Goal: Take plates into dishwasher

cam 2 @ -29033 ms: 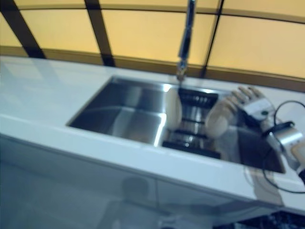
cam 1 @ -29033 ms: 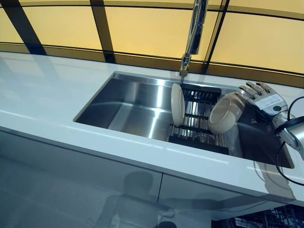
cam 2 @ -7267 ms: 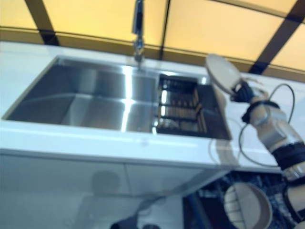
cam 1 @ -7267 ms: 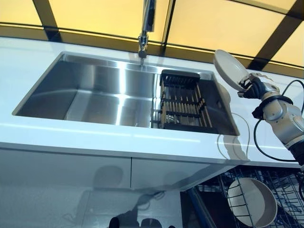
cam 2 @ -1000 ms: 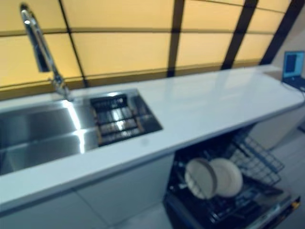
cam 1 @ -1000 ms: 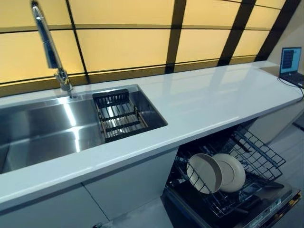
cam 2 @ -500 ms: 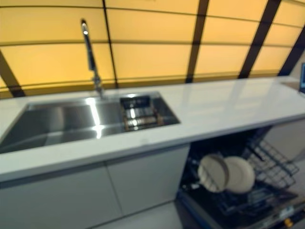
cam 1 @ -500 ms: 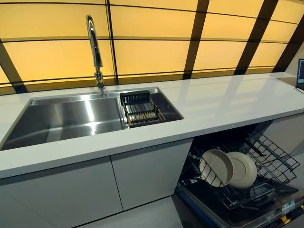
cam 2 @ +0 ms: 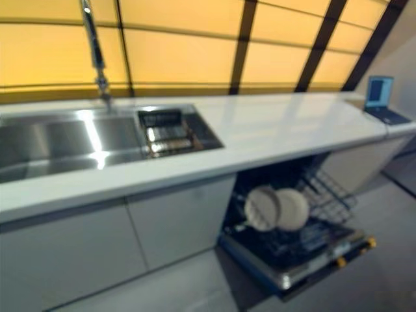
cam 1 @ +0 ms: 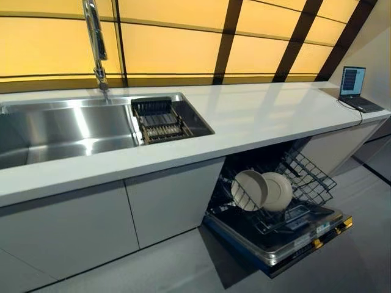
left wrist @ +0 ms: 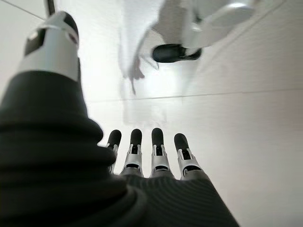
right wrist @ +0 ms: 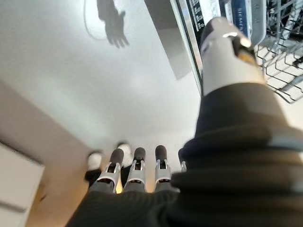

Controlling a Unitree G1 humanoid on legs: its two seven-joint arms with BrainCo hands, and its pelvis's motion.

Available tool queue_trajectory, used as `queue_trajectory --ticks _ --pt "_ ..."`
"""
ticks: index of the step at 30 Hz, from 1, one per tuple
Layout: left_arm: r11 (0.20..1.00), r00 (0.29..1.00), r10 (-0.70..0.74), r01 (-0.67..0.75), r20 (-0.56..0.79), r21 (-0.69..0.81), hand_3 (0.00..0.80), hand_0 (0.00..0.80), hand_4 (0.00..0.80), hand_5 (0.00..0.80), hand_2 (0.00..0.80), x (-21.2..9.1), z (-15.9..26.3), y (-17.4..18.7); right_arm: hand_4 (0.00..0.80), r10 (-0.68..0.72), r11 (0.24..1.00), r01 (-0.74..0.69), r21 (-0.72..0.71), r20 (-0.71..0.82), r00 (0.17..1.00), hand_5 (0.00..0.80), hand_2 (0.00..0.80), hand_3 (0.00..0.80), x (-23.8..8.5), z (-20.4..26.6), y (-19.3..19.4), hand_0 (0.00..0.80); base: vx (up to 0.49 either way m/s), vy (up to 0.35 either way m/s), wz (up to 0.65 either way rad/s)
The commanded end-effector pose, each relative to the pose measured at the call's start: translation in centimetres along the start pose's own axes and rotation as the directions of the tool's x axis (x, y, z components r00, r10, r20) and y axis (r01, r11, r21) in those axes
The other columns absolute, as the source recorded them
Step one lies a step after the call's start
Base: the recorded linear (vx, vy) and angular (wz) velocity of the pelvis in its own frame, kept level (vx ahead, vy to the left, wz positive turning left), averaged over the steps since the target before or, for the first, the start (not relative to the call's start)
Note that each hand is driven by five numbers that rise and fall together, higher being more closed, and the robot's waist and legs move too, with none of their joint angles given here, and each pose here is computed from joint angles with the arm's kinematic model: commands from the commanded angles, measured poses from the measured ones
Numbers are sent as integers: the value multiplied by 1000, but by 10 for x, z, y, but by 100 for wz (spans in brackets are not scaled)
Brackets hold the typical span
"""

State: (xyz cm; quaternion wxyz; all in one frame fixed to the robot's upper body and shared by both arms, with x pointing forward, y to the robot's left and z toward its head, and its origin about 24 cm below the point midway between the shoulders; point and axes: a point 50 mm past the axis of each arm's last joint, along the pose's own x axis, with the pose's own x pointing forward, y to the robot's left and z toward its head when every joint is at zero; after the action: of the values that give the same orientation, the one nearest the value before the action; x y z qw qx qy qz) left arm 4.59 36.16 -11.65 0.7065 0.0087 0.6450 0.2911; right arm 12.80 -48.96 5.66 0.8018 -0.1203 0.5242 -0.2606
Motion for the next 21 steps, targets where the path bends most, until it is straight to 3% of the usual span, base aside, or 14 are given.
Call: queue_trajectory --ticks 1,6,8,15,21 --pt "996 998 60 -59 2 -63 0 0 0 0 0 -3 3 23 0 -22 998 24 -56 30 999 0 0 0 0 9 3 0 -229 -303 -40" --pt "983 989 -4 31 149 -182 0 0 0 0 0 -9 45 -1 0 14 1000 -13 -14 25 1000 0 0 0 7 6 20 0 -313 -286 13" --pt "984 977 -68 99 202 -147 0 0 0 0 0 -10 55 -22 0 6 1000 -7 29 16 1000 0 0 0 14 -4 31 0 -357 -171 11" --pt "988 979 -70 94 190 -120 0 0 0 0 0 -10 56 -24 0 50 997 -48 69 -37 998 0 0 0 25 -13 61 0 -218 -117 14" --pt "985 986 -75 96 149 -141 0 0 0 0 0 -4 30 -25 0 41 974 -33 223 -34 999 0 0 0 35 -21 92 0 -165 -222 9"
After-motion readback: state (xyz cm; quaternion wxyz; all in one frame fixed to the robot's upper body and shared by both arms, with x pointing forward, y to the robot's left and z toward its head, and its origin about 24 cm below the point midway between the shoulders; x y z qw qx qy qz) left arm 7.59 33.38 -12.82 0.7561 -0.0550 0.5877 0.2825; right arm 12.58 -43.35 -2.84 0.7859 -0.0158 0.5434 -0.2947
